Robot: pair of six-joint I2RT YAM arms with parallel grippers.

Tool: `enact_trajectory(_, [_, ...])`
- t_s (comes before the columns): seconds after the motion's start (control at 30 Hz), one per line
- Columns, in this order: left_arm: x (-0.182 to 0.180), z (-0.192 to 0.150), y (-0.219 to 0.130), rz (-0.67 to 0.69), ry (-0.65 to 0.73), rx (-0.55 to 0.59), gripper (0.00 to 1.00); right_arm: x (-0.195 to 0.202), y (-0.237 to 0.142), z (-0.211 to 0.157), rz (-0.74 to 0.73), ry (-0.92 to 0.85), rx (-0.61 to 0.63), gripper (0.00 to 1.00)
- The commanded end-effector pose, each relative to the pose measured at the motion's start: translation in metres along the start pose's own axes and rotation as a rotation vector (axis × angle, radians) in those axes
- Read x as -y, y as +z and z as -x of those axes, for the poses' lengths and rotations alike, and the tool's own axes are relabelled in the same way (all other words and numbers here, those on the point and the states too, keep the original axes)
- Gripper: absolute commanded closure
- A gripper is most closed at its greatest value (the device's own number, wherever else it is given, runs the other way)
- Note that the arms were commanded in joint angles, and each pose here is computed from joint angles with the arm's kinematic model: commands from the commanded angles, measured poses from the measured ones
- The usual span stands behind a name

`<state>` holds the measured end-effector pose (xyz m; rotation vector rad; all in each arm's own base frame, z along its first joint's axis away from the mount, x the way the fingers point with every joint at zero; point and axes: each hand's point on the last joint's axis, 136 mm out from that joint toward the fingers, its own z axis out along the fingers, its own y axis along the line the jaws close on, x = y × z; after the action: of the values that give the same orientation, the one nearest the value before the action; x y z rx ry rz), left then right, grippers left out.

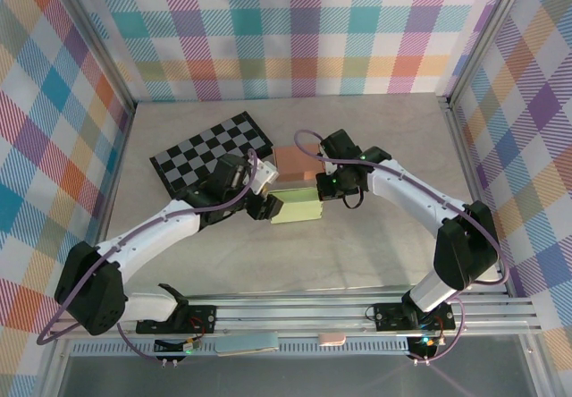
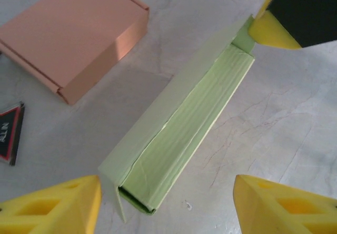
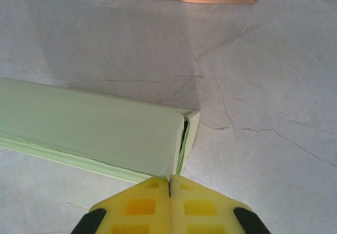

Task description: Fold the paper box

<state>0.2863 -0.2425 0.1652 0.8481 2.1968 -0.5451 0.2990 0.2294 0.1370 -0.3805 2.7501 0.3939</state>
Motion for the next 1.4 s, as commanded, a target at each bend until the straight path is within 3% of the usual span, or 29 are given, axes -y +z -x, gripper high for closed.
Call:
enact_trajectory(0.0, [-0.006,0.008,-0.019,0.055,-0.049,-0.017,0.42,-0.002,-0.001,0.001,-0.01,0.017,-0.013,1.0])
enact_trajectory(0.13, [-0.012,0.005,-0.028,0.087,-0.166,-0.079,0.57,-0.002,0.0,0.001,-0.011,0.022,-0.017,1.0])
enact_trajectory(0.2, [-0.011,0.0,-0.03,0.079,-0.213,-0.131,0.6,-0.003,0.001,0.001,-0.008,0.022,-0.022,1.0])
enact_trajectory(0.33, [-0.007,-0.012,-0.027,0.048,-0.256,-0.246,0.6,-0.004,0.0,0.002,-0.002,0.02,-0.025,1.0])
enact_trajectory(0.53, [-0.013,-0.019,-0.011,0.063,-0.257,-0.305,0.59,-0.005,0.0,0.002,0.0,0.019,-0.033,1.0])
enact_trajectory(1.2, [-0.031,-0.023,0.004,0.123,-0.233,-0.353,0.62,-0.006,-0.001,-0.001,0.007,0.028,-0.042,1.0])
enact_trajectory(1.37, [-0.031,-0.014,0.011,0.108,-0.228,-0.338,0.7,-0.006,-0.002,-0.001,0.007,0.028,-0.042,1.0])
